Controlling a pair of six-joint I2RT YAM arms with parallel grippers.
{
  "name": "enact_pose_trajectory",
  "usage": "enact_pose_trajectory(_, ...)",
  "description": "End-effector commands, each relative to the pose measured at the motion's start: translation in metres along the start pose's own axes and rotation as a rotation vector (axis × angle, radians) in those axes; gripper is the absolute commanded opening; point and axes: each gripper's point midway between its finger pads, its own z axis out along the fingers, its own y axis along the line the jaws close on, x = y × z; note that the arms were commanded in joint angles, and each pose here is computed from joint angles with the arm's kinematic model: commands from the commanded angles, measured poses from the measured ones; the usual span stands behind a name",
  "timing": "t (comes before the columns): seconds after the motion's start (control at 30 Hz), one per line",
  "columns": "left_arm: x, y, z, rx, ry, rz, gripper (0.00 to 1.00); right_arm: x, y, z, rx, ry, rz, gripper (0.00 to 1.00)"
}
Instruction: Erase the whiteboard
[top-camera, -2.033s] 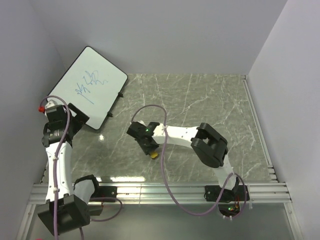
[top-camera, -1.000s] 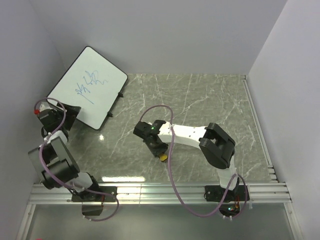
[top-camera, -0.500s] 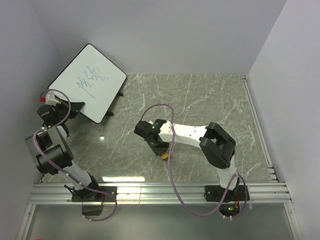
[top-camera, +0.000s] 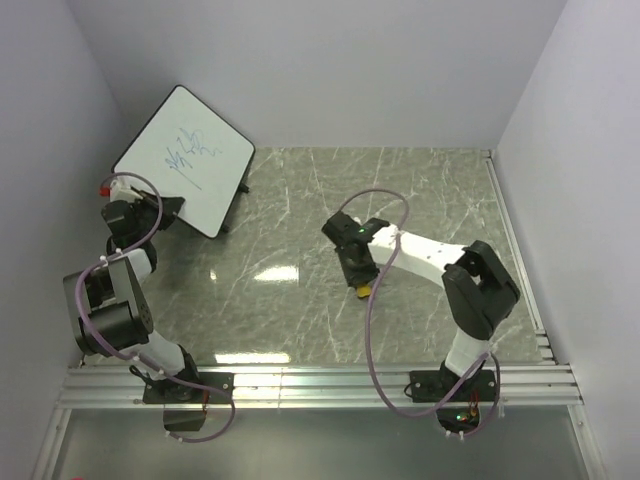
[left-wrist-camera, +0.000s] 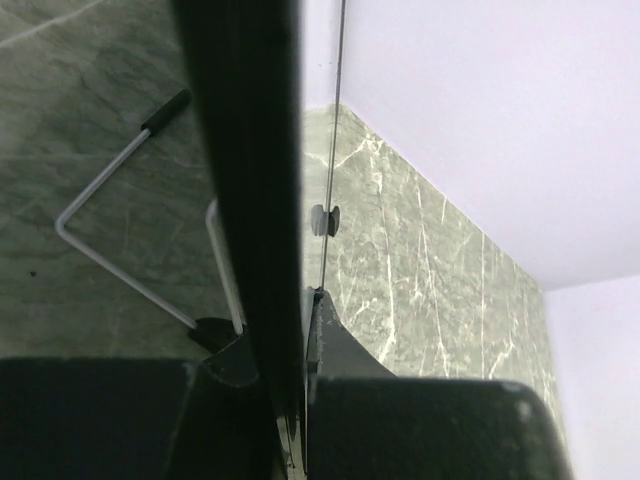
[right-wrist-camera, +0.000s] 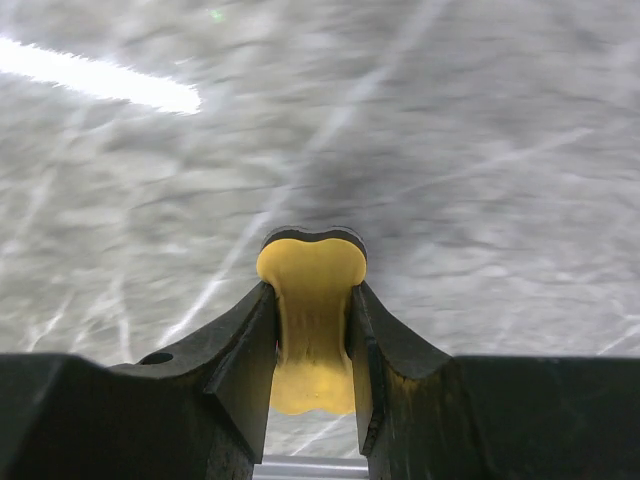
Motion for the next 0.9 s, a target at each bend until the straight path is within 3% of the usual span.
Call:
enact_pose_trajectory(0.0, 0.091, 0.048, -0.007, -0.239, 0.226, -0.096, 0.00, -0.012, -0.020, -0.008, -0.015, -0.074, 0.071, 0.00)
enact_pose_trajectory(0.27, 0.108, 0.046, -0.013, -0.295, 0.281, -0.063, 0.00, 0.000, -0.039, -0.022, -0.050, -0.122, 0.134, 0.00)
enact_pose_trajectory(0.4, 0.139, 0.006, -0.026, -0.269, 0.361, 0.025, 0.00, 0.004, -0.039, -0.034, -0.080, -0.159, 0.160, 0.00)
enact_pose_trajectory(0.53, 0.169, -0.024, -0.058, -0.222, 0.409, 0.023, 0.00, 0.002, -0.039, -0.041, -0.099, -0.191, 0.179, 0.00)
enact_pose_trajectory(0.7, 0.208, -0.051, -0.098, -0.173, 0.482, 0.038, 0.00, -0.005, -0.038, -0.045, -0.101, -0.216, 0.192, 0.00)
enact_pose_trajectory(0.87, 0.223, -0.069, -0.122, -0.123, 0.508, 0.043, 0.00, -0.010, -0.036, -0.047, -0.108, -0.226, 0.209, 0.00)
